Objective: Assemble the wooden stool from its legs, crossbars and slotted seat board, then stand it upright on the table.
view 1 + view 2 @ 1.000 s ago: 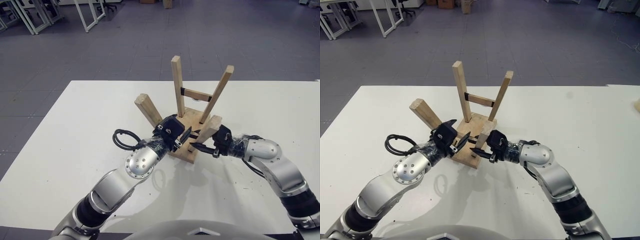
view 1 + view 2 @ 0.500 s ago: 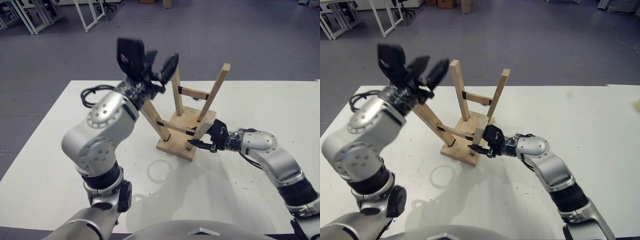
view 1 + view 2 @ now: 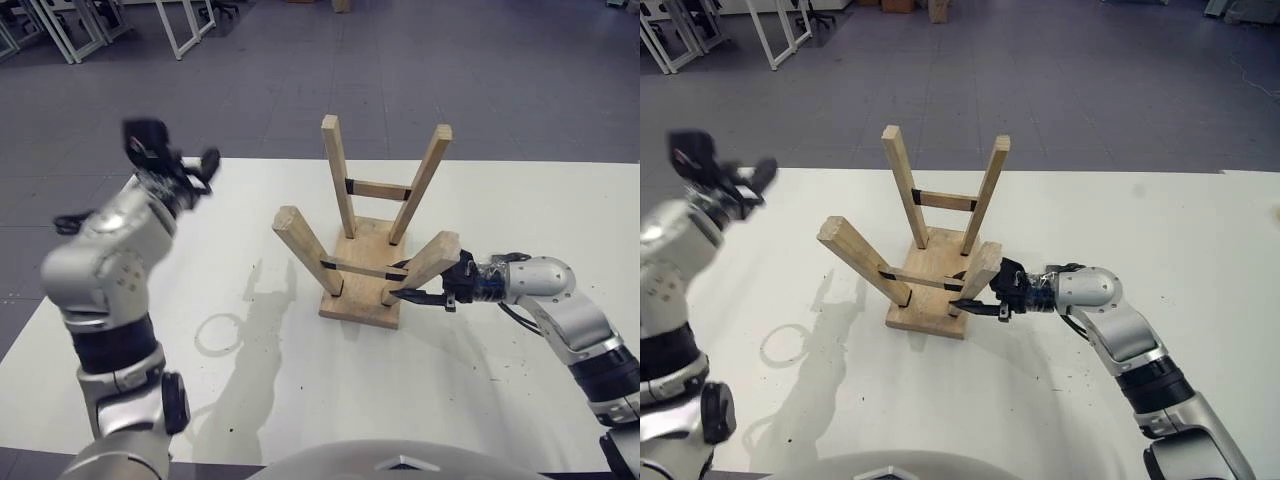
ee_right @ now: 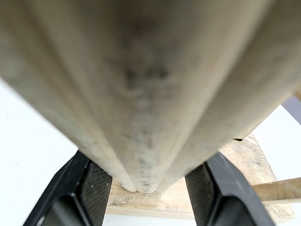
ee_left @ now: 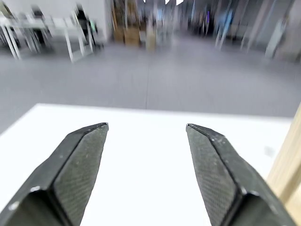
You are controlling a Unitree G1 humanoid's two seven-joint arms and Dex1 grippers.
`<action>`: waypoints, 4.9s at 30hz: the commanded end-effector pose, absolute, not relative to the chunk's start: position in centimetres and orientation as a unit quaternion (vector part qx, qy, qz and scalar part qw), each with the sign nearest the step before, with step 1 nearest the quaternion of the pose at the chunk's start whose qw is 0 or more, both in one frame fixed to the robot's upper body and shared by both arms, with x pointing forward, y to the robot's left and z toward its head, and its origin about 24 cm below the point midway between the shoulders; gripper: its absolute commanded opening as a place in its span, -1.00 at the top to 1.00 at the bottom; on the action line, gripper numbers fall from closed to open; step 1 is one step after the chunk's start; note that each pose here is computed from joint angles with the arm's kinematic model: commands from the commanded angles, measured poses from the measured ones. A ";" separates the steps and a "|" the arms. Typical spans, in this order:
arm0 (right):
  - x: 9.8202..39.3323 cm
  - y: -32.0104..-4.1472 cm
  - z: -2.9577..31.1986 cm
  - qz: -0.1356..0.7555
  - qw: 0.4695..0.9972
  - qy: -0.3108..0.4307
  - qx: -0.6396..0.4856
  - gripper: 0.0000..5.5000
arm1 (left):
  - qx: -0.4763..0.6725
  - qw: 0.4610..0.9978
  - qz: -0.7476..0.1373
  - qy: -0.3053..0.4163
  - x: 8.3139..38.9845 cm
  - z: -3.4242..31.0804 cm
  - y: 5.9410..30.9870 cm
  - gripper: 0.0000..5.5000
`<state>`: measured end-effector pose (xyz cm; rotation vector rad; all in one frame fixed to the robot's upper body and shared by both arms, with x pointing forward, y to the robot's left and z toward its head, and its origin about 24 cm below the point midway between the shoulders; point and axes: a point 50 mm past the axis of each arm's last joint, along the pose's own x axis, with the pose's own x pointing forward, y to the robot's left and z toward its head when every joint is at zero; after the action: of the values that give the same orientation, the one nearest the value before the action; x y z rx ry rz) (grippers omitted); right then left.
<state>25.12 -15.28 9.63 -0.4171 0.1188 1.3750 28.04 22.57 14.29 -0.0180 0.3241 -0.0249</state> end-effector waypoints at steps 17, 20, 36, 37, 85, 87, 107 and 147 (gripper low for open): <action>23.9 -16.6 4.7 0.639 0.722 0.217 -0.154 0.27 | 0.093 0.909 -0.209 0.347 21.9 5.5 19.5 -0.12; 24.8 -16.6 5.6 0.645 0.722 0.185 -0.172 0.27 | 0.097 0.907 -0.209 0.352 21.7 4.9 20.2 -0.12; 25.2 -16.1 7.4 0.648 0.715 0.132 -0.225 0.12 | 0.078 0.913 -0.206 0.342 21.9 4.4 19.4 -0.11; 25.4 -16.1 7.6 0.647 0.717 0.133 -0.223 0.01 | 0.077 0.913 -0.207 0.342 21.9 4.4 19.3 -0.11; 25.3 -12.6 23.8 0.253 0.958 -0.075 0.110 -0.01 | 0.061 0.929 -0.164 0.326 22.6 2.6 17.2 -0.11; 24.8 -12.0 22.2 0.268 0.956 -0.030 0.112 -0.01 | 0.060 0.929 -0.166 0.325 22.6 2.6 17.1 -0.11; 24.9 -10.2 20.4 0.260 0.939 -0.029 0.224 -0.01 | 0.056 0.928 -0.161 0.330 22.3 2.3 16.9 -0.11; 23.6 -15.8 4.4 0.142 0.975 0.171 0.021 -0.01 | -0.090 0.953 -0.226 0.181 28.4 15.6 11.5 -0.11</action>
<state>23.24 -15.78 3.91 0.0438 0.3561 0.2826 30.12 12.42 21.71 -0.2266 0.1097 -0.4608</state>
